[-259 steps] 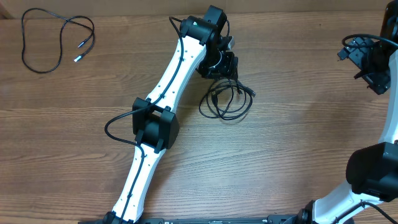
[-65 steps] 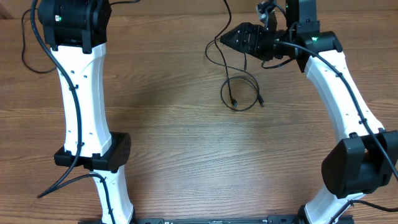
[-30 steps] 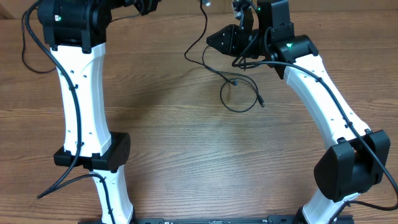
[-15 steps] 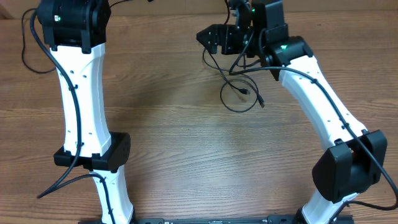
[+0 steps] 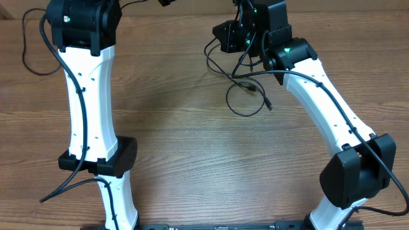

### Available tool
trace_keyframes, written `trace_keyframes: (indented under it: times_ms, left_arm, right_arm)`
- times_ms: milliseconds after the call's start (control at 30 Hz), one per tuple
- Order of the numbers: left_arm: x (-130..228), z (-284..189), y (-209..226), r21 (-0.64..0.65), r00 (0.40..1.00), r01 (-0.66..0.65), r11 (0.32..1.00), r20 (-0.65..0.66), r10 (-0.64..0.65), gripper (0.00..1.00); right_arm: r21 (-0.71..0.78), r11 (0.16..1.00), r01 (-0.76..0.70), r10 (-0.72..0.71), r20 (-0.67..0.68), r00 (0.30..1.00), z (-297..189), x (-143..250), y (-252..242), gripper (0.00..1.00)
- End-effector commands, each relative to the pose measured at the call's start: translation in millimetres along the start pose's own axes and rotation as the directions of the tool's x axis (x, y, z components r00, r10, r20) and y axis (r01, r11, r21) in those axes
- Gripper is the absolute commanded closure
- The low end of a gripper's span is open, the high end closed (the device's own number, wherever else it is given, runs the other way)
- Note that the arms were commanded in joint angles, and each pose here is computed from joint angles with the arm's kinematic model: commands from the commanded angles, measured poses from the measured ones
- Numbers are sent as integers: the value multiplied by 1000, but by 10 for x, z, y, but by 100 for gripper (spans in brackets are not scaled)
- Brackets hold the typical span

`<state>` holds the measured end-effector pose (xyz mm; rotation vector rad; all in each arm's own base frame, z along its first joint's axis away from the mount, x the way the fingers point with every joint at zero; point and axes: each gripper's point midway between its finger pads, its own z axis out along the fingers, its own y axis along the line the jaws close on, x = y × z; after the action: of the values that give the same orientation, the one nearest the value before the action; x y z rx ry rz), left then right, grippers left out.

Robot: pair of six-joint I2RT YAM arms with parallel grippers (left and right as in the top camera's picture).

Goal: Untangle cables

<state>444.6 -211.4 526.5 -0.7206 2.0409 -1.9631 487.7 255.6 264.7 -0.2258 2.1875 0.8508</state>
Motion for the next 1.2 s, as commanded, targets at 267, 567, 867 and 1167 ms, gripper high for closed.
trace_keyframes:
  times_ms: [267,567,867,1167]
  left_arm:
    - [-1112,-627,488,-407,727,-172,897,562,395,95]
    - [-1461,-1200,1202,-757,564,47,652,558,608,63]
    - [-1558,-1086,1629,-926,642,-113,361,210,738,52]
    - [-667,-206,1909,-500,621,-765,406,-402,673,48]
  right_arm:
    - [-212,943,-257,217,-196,956,-107,259,420,96]
    - [-281,899,-337,260,-275,925,-174,318,588,96]
    - [-345,850,-398,272,-361,892,-266,390,752,96]
    - [-271,741,-614,514,-360,779,-273,133,635,96]
